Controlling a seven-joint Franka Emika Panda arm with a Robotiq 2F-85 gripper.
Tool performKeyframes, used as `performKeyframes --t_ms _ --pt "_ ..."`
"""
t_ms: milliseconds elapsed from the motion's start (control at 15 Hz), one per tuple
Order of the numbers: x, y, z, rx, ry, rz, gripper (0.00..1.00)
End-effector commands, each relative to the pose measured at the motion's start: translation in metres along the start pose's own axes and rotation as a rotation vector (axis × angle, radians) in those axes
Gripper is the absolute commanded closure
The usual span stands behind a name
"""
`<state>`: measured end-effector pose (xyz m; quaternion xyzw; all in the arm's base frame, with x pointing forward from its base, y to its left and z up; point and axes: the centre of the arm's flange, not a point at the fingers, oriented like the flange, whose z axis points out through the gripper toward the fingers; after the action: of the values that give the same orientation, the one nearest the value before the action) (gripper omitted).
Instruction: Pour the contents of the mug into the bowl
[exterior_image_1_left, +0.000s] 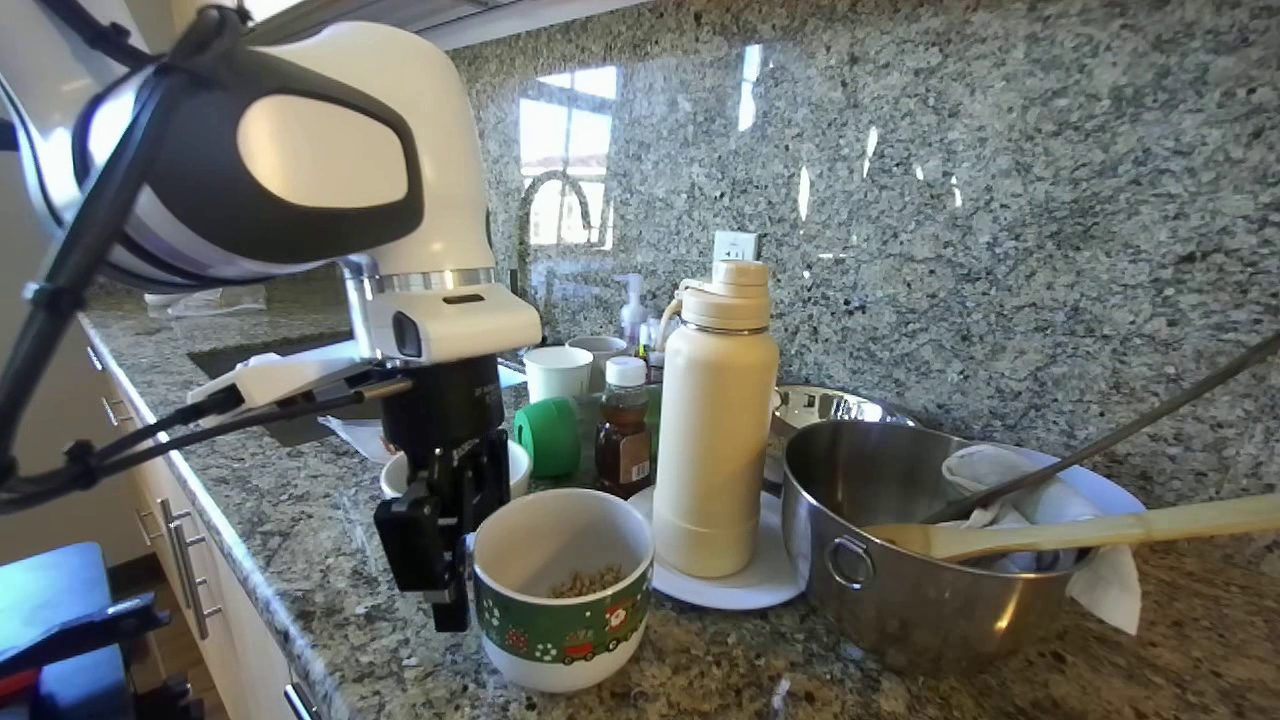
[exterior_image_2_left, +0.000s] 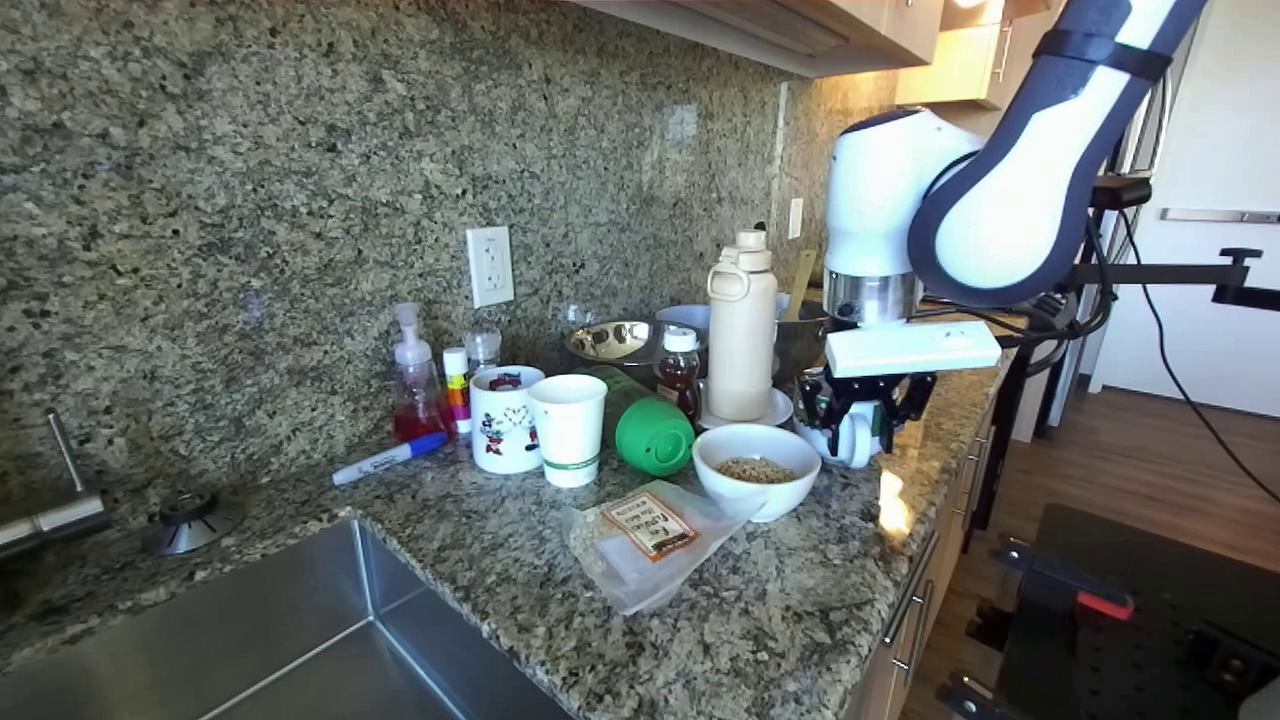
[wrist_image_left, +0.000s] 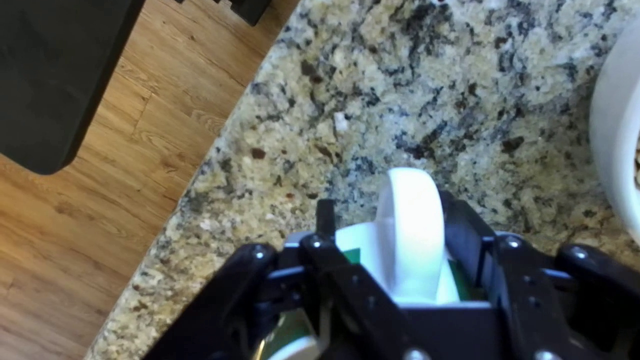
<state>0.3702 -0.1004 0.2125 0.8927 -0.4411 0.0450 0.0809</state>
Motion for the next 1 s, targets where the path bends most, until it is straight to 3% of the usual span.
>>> performKeyframes --t_ms 0,133,400,933 --pt "-0.004 0.010 -0.004 0.021 0.005 0.023 0.08" --pt "-0.002 0.010 -0.009 0.027 -0.017 0.011 0.00" --pt "-0.002 0.006 -0.018 0.057 -0.075 -0.041 0.00" --pt "-0.005 0.001 -0.047 0.067 -0.095 -0.075 0.00"
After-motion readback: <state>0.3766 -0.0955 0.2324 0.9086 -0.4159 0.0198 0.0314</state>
